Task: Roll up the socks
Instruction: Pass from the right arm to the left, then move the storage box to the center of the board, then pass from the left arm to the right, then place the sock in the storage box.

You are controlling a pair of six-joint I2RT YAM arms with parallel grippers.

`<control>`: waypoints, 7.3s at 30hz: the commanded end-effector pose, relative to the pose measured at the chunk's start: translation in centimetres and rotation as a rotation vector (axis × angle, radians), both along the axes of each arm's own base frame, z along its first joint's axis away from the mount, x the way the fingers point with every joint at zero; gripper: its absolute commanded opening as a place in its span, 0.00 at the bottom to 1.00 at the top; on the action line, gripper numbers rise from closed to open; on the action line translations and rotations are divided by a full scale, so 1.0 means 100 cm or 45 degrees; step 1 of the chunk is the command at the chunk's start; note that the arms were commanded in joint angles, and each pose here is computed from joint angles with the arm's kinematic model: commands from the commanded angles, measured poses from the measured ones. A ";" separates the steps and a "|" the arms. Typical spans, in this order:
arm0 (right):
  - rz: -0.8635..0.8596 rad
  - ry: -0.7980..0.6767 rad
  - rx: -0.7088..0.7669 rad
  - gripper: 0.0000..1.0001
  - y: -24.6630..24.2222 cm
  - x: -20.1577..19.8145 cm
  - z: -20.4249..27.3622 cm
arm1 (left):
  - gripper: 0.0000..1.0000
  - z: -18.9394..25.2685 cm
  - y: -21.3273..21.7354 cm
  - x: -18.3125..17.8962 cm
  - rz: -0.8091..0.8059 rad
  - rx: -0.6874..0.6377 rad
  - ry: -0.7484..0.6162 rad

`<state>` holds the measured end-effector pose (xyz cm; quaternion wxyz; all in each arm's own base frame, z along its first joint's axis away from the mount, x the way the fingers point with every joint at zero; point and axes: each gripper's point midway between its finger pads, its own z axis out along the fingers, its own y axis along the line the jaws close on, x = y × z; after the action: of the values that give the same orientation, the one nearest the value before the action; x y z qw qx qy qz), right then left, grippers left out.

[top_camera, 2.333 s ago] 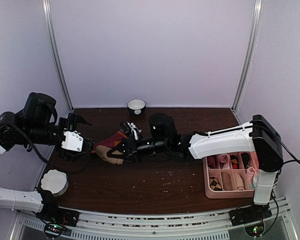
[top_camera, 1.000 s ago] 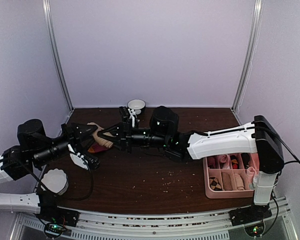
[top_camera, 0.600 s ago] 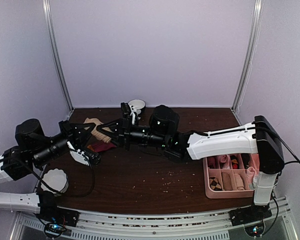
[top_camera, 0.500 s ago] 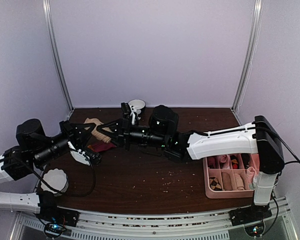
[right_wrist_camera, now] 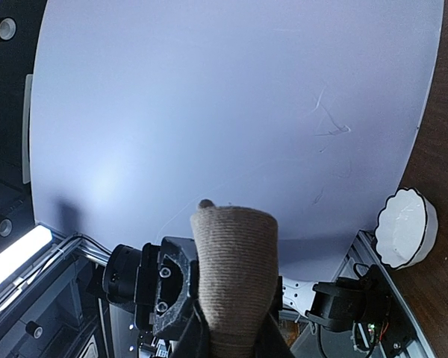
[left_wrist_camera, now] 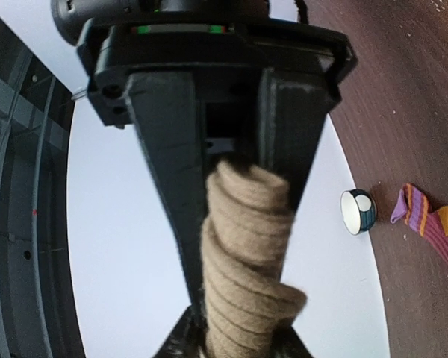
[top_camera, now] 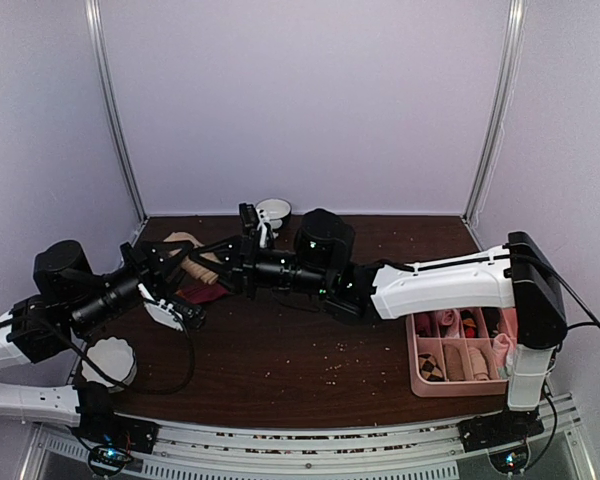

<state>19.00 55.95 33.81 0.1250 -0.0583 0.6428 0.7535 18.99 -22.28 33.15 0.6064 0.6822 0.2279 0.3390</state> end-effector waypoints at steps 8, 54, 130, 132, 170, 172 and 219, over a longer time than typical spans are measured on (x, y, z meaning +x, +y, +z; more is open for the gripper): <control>0.005 0.017 0.022 0.04 0.001 -0.005 -0.002 | 0.00 0.033 0.001 -0.001 0.007 -0.146 -0.037; -0.842 -0.083 -1.969 1.00 -0.387 0.048 -0.189 | 0.00 0.020 0.010 -0.015 -0.053 -0.086 -0.021; 0.380 -0.544 -0.164 0.72 -0.038 -0.078 0.012 | 0.00 0.011 -0.002 -0.054 -0.333 0.064 -0.384; 0.390 -0.538 -0.172 0.72 -0.033 -0.079 0.009 | 0.00 0.012 -0.002 -0.054 -0.335 0.065 -0.393; 0.161 -0.106 0.089 0.00 -0.042 -0.032 0.001 | 0.46 0.001 -0.002 -0.021 -0.132 0.157 -0.343; 0.114 -0.130 -0.083 0.00 -0.053 -0.019 -0.018 | 0.96 -0.014 -0.002 -0.016 -0.106 0.202 -0.280; -0.213 0.013 -2.448 0.00 -0.422 0.154 -0.224 | 0.98 -0.168 0.058 0.021 0.514 0.345 1.166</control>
<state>33.31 13.87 11.64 0.0807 -0.0818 0.9882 -0.1018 21.12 -16.19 16.36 0.2584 0.7816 0.5474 0.1507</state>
